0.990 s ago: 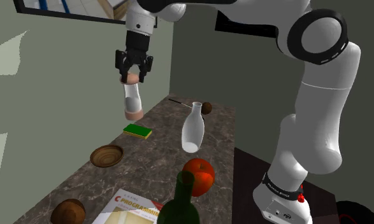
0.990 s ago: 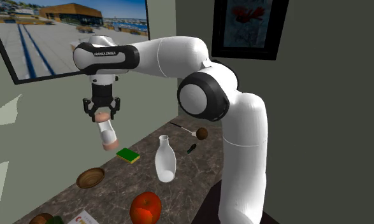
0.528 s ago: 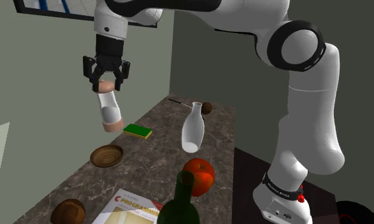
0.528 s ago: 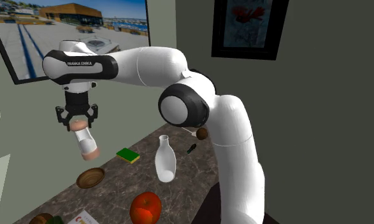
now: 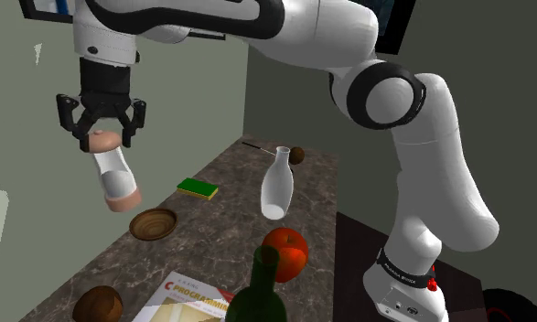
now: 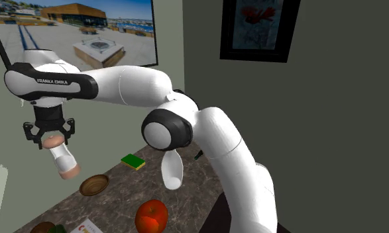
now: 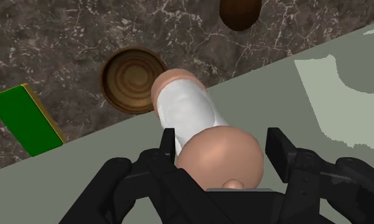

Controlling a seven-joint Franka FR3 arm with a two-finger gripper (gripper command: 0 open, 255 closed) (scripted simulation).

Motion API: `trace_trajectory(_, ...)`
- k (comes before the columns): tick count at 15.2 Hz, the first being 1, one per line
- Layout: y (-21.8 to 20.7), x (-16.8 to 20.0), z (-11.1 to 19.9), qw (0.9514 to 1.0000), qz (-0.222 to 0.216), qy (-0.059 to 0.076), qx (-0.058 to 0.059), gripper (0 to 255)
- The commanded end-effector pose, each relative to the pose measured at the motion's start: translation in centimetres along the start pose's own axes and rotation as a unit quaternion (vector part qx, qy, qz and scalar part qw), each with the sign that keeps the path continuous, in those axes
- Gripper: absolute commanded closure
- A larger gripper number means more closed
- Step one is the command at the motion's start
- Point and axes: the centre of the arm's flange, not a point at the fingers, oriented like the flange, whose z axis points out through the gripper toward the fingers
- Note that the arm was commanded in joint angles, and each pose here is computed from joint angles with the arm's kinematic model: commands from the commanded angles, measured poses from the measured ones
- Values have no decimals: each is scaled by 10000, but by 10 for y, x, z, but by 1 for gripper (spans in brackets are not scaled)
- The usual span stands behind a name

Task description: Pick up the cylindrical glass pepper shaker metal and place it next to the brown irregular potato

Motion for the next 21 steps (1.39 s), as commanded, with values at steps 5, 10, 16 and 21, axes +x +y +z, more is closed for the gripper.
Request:
trace_trajectory(5, -41, 4, 30, 10000, 4, 4, 2, 255)
trace_trajectory(10, -37, 3, 56, 10000, 4, 4, 2, 255)
trace_trajectory(16, -31, 2, 87, 10000, 4, 4, 2, 255)
trace_trajectory(21, -27, 1, 113, 10000, 4, 4, 2, 255)
